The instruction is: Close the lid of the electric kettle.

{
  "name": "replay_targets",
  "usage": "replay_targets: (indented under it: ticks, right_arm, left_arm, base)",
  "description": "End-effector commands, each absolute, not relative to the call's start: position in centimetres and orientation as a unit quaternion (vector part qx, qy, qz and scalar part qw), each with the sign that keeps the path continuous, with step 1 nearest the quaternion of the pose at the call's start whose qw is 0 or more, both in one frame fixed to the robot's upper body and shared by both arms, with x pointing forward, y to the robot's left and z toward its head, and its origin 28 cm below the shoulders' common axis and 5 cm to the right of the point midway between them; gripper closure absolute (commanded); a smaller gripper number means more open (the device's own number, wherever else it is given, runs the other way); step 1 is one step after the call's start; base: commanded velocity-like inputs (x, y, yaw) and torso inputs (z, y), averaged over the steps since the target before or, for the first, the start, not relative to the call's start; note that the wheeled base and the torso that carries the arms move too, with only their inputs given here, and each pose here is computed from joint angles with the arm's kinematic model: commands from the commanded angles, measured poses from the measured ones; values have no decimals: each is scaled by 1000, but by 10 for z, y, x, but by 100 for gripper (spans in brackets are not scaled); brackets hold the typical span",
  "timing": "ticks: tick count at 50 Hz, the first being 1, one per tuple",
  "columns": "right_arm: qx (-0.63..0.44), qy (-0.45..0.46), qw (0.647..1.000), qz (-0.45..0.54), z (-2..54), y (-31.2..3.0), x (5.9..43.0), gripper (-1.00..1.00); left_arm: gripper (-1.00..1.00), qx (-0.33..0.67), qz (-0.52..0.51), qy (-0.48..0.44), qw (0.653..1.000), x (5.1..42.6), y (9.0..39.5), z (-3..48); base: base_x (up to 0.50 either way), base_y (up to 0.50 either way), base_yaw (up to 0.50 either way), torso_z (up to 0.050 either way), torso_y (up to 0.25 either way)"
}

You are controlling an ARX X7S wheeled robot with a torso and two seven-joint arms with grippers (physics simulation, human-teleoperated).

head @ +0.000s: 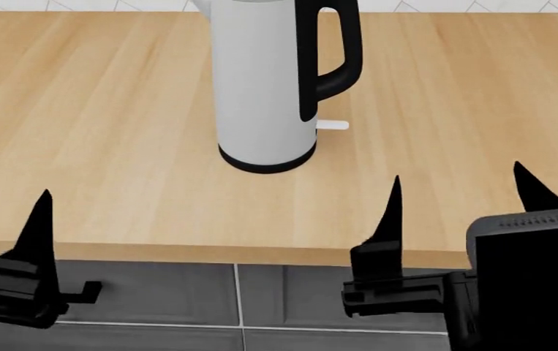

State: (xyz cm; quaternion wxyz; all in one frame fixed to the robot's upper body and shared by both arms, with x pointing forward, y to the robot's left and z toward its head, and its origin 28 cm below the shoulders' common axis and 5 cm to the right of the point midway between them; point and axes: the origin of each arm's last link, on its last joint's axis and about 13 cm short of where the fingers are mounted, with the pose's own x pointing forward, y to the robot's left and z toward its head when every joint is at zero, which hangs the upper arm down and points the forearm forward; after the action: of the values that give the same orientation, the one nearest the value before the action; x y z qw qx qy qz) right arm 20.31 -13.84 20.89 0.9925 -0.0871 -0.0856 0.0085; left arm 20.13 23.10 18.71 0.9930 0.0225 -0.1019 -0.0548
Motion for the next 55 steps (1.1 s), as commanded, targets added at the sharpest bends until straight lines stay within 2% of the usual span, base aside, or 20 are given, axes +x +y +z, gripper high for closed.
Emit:
replay_targets:
  ticks: [1, 2, 3, 4, 19, 55]
  right_arm:
    - [-155, -75, 985, -30, 270, -158, 202, -100]
    - [-148, -127, 980, -50, 297, -156, 201, -100]
    - [-151, -130, 980, -21, 299, -151, 196, -100]
    - [-154, -126, 980, 1, 298, -148, 194, -100]
    - [-169, -117, 979, 5, 296, -146, 195, -100]
    - [-179, -116, 977, 7, 297, -145, 197, -100]
  left_arm:
    - [-100, 32, -84, -115, 989, 206, 239, 243]
    - [-100, 56, -86, -127, 987, 207, 238, 264]
    - [-100, 77, -77, -156, 982, 207, 240, 287]
    - [-100, 77, -76, -155, 982, 207, 240, 287]
    - [-100, 77, -77, -150, 983, 207, 240, 282]
    - [-100, 79, -79, -142, 984, 209, 240, 276]
  base:
    - [0, 0, 0, 0, 0]
    - [0, 0, 0, 0, 0]
    - [0, 0, 0, 0, 0]
    - [0, 0, 0, 0, 0]
    - [0, 0, 0, 0, 0]
    - [372, 0, 0, 0, 0]
